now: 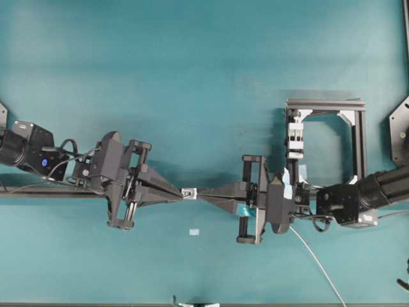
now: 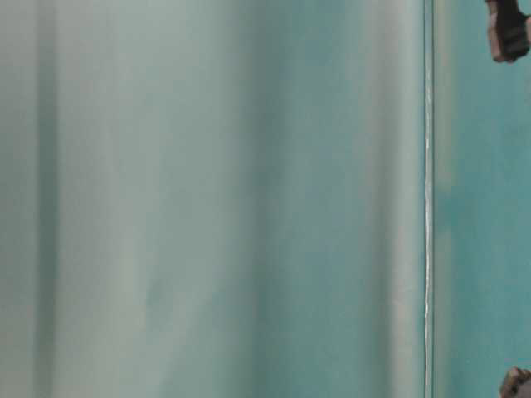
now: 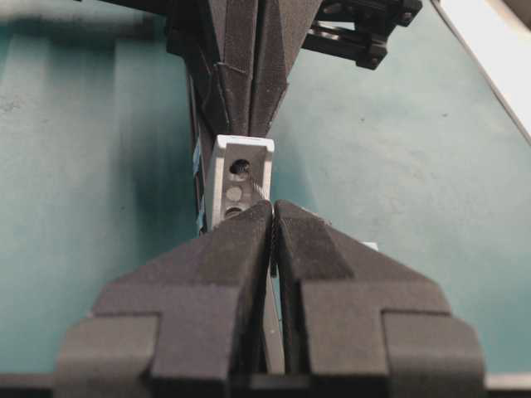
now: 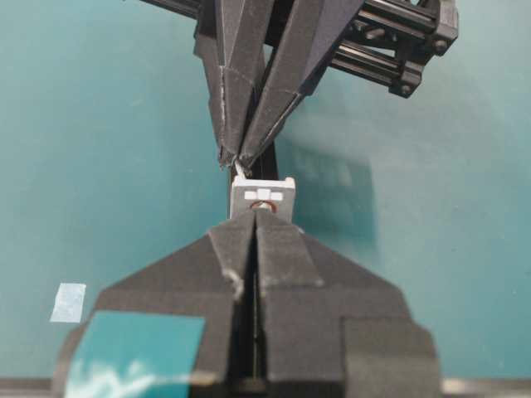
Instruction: Insert the wire through the hole in the metal fitting marked with a red label. (retake)
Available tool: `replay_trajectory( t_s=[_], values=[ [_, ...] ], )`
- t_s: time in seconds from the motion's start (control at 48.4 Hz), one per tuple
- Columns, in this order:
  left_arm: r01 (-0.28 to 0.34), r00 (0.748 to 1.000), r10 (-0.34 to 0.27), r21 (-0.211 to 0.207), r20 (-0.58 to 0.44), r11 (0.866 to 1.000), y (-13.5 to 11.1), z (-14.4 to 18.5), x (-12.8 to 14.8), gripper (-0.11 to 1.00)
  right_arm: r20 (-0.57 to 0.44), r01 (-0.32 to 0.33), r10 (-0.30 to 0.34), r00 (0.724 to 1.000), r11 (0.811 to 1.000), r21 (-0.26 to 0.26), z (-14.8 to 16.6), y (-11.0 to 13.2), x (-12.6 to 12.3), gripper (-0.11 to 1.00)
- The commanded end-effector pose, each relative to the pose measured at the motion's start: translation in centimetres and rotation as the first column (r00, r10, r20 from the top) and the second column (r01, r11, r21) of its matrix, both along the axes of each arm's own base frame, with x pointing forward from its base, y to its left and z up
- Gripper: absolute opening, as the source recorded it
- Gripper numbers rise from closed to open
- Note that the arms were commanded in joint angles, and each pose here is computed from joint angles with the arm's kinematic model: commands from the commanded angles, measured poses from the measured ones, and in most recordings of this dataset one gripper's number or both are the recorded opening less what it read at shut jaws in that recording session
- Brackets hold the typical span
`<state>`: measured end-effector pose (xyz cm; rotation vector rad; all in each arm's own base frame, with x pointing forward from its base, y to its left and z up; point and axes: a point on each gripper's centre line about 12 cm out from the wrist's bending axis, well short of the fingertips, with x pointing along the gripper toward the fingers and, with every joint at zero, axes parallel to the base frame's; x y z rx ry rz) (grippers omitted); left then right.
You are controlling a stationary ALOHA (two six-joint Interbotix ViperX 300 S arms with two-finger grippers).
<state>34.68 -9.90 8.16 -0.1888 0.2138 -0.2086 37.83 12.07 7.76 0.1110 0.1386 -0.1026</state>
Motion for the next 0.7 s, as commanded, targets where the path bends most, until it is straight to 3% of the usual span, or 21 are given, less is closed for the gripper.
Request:
replay_trajectory(
  t_s=[0.0, 0.557, 0.681],
  values=[
    [0.009, 0.999, -0.009, -0.009, 0.036, 1.000, -0.25, 1.30, 0.21, -0.10, 0.025, 0.004, -0.004, 1.000, 1.000, 0.008, 0.82, 0.00, 0.31, 0.01],
    [0.012, 0.999, -0.012, -0.008, 0.038, 1.000, -0.33, 1.37, 0.24, -0.10, 0.020, 0.004, -0.004, 1.000, 1.000, 0.010, 1.44, -0.41, -0.53, 0.01],
    [0.012, 0.999, -0.012, -0.009, 0.037, 1.000, -0.33, 1.37, 0.24, -0.10, 0.005, -0.001, 0.001, 1.000, 1.000, 0.015, 1.34, -0.31, -0.47, 0.19]
  ],
)
